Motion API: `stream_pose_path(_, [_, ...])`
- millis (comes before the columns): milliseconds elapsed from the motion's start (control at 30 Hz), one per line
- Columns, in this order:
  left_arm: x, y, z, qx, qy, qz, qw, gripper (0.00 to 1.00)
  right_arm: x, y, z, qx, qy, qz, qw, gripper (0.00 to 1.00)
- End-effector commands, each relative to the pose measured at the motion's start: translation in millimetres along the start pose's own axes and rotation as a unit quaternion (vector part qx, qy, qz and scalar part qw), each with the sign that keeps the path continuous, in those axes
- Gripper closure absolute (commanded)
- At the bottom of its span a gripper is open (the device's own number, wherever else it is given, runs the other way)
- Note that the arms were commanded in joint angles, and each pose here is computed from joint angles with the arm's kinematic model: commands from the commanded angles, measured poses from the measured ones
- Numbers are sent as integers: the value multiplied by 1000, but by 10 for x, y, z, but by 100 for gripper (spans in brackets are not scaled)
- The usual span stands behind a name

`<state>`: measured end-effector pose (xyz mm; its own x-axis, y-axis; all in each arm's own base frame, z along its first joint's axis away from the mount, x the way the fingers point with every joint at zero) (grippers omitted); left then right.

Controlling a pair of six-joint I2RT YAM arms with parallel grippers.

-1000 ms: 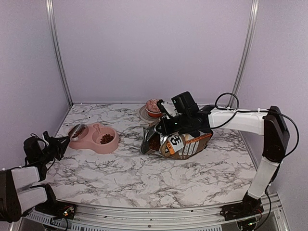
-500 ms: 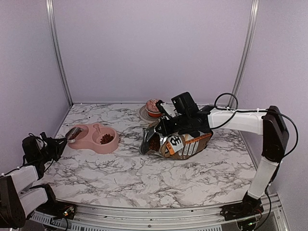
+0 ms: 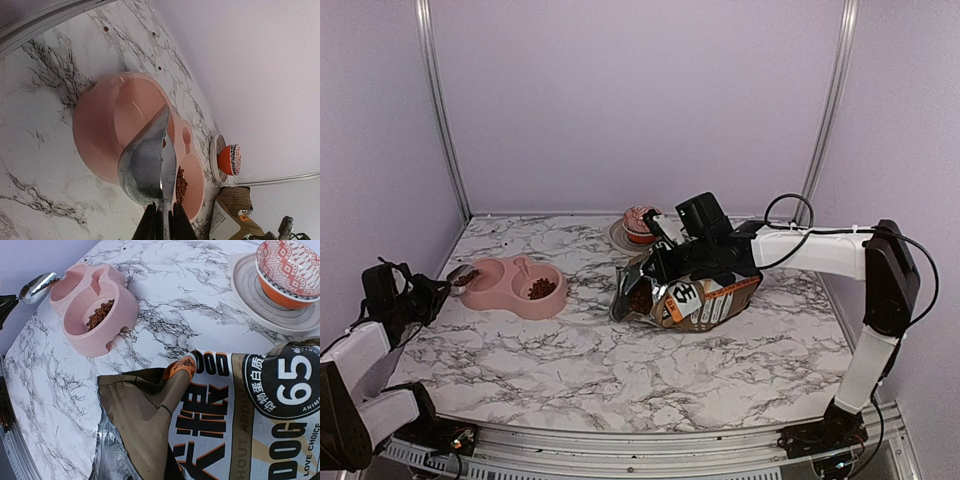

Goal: Serve the pet food
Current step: Place the pet food in the pet food bowl.

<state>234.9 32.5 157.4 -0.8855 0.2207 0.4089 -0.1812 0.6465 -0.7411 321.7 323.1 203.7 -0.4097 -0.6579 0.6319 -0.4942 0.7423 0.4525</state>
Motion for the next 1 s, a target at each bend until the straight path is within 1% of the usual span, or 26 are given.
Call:
stream_pose_path(0, [26,1,-92,-39,4,-39,998,100,-8,-170,-68,-2,-19,24,1000,100])
stream_pose_path(167, [-46,63,-76,-32,30,-53,998,100,-47,-166,-63,-2,-18,16,1000,100])
stream_pose_path(467, [-65,73,-130,-36,26,-71,996,100,-25,-161,-76,6,-19,19,1000,100])
stream_pose_path(967, [-121,-24,-208,-70,48,-111,990,100,32,-138,-76,8,-22,15,1000,100])
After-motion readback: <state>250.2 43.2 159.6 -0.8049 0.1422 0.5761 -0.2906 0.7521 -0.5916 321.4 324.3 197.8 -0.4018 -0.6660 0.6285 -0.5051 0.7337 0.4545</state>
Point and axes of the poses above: each gripper's point midway between its finger pads, its own x axis back along the fingers, its own y axis along the line the jaws close on, z = x × y, the point moved 7 cm from there along x, back along the fingers, and after that the axes turned 12 degrees about -x, right-handed, at the moved point
